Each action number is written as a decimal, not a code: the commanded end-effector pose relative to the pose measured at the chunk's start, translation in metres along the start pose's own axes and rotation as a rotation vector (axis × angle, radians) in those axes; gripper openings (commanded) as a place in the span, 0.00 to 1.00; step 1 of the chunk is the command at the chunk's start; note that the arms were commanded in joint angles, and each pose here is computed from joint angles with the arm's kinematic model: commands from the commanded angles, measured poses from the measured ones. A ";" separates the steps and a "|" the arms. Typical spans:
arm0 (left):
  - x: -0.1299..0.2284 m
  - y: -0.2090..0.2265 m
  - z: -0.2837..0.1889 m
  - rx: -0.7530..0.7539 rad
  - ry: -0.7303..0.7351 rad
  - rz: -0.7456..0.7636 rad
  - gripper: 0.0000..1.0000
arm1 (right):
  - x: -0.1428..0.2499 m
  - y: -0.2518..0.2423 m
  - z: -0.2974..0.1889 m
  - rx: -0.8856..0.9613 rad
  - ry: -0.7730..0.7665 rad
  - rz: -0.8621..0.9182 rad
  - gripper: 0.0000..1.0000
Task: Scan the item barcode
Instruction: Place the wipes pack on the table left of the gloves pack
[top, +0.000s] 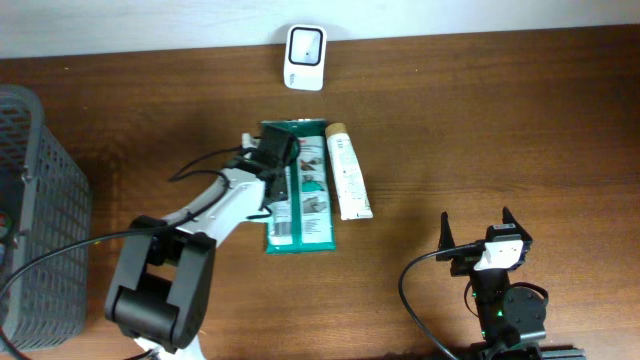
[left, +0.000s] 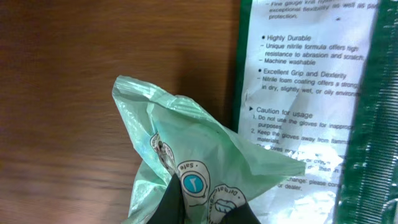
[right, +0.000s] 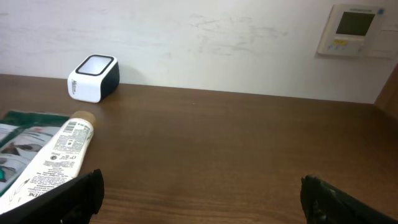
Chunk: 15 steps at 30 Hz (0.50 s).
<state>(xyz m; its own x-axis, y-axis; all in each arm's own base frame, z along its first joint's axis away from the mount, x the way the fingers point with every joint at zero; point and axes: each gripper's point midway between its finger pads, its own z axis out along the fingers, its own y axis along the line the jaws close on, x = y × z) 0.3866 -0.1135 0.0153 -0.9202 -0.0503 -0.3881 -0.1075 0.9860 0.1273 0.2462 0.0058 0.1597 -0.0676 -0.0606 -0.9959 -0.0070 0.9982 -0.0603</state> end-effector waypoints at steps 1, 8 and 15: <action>0.036 -0.038 0.013 0.066 0.078 0.087 0.00 | 0.003 -0.003 0.000 0.018 0.008 0.004 0.98; 0.011 0.021 -0.001 -0.150 0.099 0.038 0.00 | 0.003 -0.003 0.000 0.018 0.008 0.004 0.98; 0.000 0.012 0.002 -0.034 0.110 -0.027 0.72 | 0.003 -0.003 0.000 0.018 0.008 0.004 0.98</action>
<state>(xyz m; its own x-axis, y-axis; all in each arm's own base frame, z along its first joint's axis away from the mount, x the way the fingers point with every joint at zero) 0.3805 -0.0875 0.0162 -0.9530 -0.0805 -0.2922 -0.1461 0.9668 0.2099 0.2462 0.0058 0.1597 -0.0676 -0.0606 -0.9959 -0.0070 0.9982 -0.0603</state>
